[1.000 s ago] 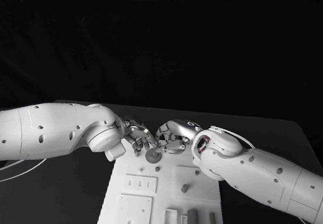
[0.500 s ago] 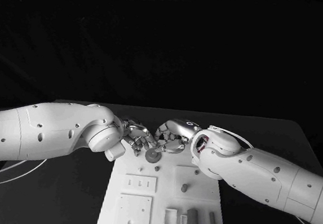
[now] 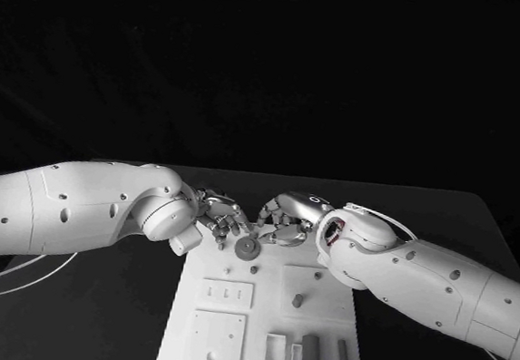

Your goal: Assemble the parts on the task board

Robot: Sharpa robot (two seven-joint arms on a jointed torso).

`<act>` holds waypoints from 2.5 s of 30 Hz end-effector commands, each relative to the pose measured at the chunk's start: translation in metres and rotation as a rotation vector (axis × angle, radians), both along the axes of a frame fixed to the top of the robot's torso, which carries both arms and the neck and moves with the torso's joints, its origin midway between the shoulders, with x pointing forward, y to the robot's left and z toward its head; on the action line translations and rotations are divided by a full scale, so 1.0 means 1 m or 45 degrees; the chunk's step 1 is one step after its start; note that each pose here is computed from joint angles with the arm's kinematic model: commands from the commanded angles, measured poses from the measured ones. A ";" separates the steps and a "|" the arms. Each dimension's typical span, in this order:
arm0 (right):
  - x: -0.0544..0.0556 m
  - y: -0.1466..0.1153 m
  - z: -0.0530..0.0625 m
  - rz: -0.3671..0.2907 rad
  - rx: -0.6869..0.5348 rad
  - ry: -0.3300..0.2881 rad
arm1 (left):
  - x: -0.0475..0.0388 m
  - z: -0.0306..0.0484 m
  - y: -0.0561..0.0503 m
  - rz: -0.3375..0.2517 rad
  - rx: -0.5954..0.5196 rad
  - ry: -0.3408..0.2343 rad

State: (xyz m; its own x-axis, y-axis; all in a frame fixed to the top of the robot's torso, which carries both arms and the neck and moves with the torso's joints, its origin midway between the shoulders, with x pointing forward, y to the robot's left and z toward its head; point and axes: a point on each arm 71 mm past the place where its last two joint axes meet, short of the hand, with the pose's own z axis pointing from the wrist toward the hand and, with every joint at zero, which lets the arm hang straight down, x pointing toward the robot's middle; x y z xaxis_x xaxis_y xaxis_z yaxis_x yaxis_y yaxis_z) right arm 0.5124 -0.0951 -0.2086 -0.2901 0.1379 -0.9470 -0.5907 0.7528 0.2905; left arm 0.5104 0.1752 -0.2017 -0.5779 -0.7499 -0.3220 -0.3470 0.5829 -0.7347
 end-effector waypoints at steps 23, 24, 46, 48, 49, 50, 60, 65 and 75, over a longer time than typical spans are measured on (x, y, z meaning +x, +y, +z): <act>0.022 -0.068 0.016 -0.226 0.126 -0.019 | -0.0105 -0.0086 0.011 -0.117 0.219 -0.017; 0.022 -0.069 0.017 -0.231 0.127 -0.020 | -0.0113 -0.0095 0.011 -0.122 0.225 -0.014; 0.035 -0.090 0.022 -0.308 0.129 -0.041 | -0.0356 -0.0370 0.002 -0.234 0.373 0.131; 0.036 -0.090 0.022 -0.309 0.128 -0.041 | -0.0373 -0.0387 0.000 -0.259 0.378 0.150; 0.036 -0.090 0.022 -0.309 0.128 -0.041 | -0.0380 -0.0395 0.000 -0.267 0.376 0.159; 0.036 -0.090 0.022 -0.309 0.128 -0.040 | -0.0383 -0.0401 -0.001 -0.270 0.377 0.164; 0.036 -0.091 0.022 -0.312 0.123 -0.035 | -0.0407 -0.0471 -0.003 -0.294 0.428 0.183; 0.036 -0.091 0.022 -0.312 0.121 -0.032 | -0.0415 -0.0479 -0.004 -0.337 0.480 0.167; 0.036 -0.091 0.022 -0.311 0.118 -0.028 | -0.0416 -0.0503 -0.005 -0.401 0.580 0.126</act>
